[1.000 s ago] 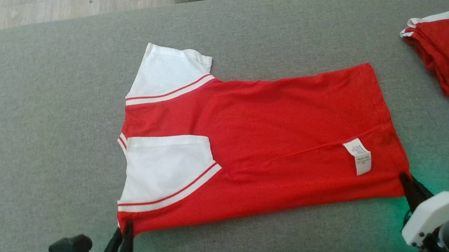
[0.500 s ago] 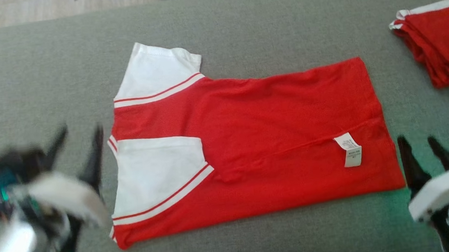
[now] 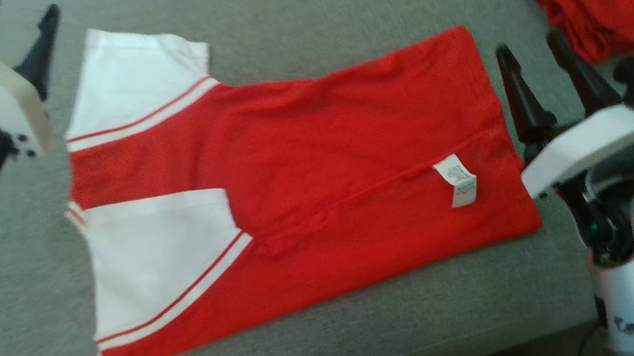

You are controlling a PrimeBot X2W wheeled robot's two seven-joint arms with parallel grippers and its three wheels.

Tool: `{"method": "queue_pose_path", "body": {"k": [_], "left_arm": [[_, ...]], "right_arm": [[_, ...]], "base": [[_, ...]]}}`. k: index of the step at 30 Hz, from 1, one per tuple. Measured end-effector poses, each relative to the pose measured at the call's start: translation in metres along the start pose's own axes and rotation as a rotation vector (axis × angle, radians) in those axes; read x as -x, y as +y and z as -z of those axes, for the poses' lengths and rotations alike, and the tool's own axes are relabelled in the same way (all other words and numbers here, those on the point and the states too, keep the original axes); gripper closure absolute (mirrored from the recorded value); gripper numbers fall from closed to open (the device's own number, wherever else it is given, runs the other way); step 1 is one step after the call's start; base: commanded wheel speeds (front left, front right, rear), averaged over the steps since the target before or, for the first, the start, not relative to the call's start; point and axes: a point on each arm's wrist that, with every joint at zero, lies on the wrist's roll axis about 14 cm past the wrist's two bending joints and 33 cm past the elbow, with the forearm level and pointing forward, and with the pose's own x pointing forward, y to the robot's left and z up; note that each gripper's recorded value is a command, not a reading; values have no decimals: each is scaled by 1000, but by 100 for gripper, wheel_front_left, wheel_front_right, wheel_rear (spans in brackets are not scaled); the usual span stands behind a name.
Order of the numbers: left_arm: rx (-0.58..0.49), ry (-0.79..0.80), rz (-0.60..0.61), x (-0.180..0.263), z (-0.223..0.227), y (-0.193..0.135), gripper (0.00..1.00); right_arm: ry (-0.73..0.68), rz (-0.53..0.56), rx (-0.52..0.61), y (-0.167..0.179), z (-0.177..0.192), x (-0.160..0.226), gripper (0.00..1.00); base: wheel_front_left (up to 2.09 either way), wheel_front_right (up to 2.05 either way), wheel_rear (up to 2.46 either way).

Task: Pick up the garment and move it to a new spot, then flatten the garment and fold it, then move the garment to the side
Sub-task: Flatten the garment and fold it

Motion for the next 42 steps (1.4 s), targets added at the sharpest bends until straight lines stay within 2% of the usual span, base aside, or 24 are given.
{"method": "queue_pose_path", "body": {"k": [4, 11, 14, 21, 22, 23, 24, 26, 27, 33, 37, 42], "left_arm": [[1, 113, 8, -40, 30, 7, 0], [24, 290, 31, -92, 88, 6, 0], [28, 361, 53, -102, 109, -1, 0], [37, 403, 92, -104, 109, -6, 0], [32, 433, 111, -100, 110, -11, 33], [30, 443, 124, -98, 110, -13, 54], [25, 445, 135, -97, 109, -16, 64], [15, 443, 148, -95, 108, -20, 97], [12, 440, 153, -95, 108, -22, 100], [-21, 352, 127, -94, 99, -20, 100], [-32, 226, 110, -88, 72, -19, 100], [-15, 93, 101, -67, 43, -24, 100]], "right_arm": [[2, 4, 18, -5, 0, -13, 0], [55, 55, 17, -26, 23, -20, 0], [67, 76, 10, -33, 29, -19, 0], [66, 87, 3, -38, 32, -18, 0], [63, 87, 2, -38, 31, -18, 0], [63, 87, 1, -38, 31, -18, 0], [63, 87, 1, -38, 31, -19, 0], [61, 82, -3, -37, 31, -20, 0], [60, 80, -3, -36, 30, -21, 0], [45, 69, -2, -33, 24, -26, 0], [42, 71, 6, -33, 20, -25, 0], [110, 71, 56, -28, 25, -25, 0]], "base": [[0, 0, 0], [0, 0, 0], [0, 0, 0], [0, 0, 0], [0, 0, 0], [0, 0, 0], [0, 0, 0], [0, 0, 0], [0, 0, 0], [0, 0, 0], [0, 0, 0], [0, 0, 0]]}}
